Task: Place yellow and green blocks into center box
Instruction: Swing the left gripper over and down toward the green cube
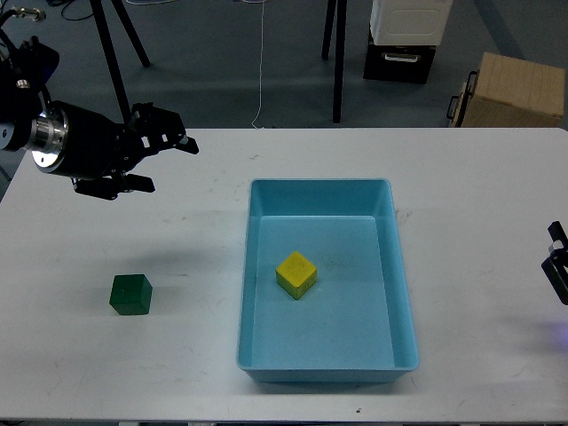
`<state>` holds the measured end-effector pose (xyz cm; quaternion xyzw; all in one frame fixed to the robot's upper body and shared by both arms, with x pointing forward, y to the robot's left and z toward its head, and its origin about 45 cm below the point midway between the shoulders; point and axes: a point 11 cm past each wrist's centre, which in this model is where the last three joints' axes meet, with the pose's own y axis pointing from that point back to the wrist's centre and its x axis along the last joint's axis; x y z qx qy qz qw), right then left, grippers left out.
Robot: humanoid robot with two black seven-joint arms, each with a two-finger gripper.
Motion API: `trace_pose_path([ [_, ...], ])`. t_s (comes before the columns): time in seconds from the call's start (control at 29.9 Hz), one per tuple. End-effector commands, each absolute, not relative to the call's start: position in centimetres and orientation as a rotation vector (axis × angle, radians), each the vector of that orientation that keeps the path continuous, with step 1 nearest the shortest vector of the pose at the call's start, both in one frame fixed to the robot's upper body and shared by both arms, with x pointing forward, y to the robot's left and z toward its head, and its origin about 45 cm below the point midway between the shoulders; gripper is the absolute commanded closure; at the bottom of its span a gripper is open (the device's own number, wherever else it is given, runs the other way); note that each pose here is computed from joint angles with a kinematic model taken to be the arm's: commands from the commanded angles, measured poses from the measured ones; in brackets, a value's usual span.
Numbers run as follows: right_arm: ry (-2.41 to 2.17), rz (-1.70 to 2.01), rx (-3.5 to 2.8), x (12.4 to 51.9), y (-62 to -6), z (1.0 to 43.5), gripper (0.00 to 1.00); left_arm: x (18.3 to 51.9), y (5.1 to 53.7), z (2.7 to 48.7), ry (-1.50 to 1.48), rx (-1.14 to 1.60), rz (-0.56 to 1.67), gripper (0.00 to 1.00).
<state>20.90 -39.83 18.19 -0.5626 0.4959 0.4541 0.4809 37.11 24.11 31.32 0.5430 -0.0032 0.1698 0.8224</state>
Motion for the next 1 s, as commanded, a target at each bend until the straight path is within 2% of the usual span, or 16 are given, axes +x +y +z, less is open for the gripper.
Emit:
trace_pose_path([
  [0.0,1.208,1.103,-1.373,21.0,-39.9,18.3,0.00,35.4,24.7,29.1,-0.009,1.311,0.276,0.00],
  [0.17,1.216,1.094,-1.371,20.9,-40.2,18.4,0.00,34.6,26.1,27.0,-0.029,1.409,0.218,0.00],
  [0.6,1.222,1.097,-1.365,20.8,-40.3,18.2,0.00,33.9,27.5,22.2,0.033,1.446,0.207,0.00],
  [0.97,1.223,1.095,-1.366,20.8,-40.4,18.2,0.00,34.4,27.4,20.8,0.001,1.477,0.180,0.00],
])
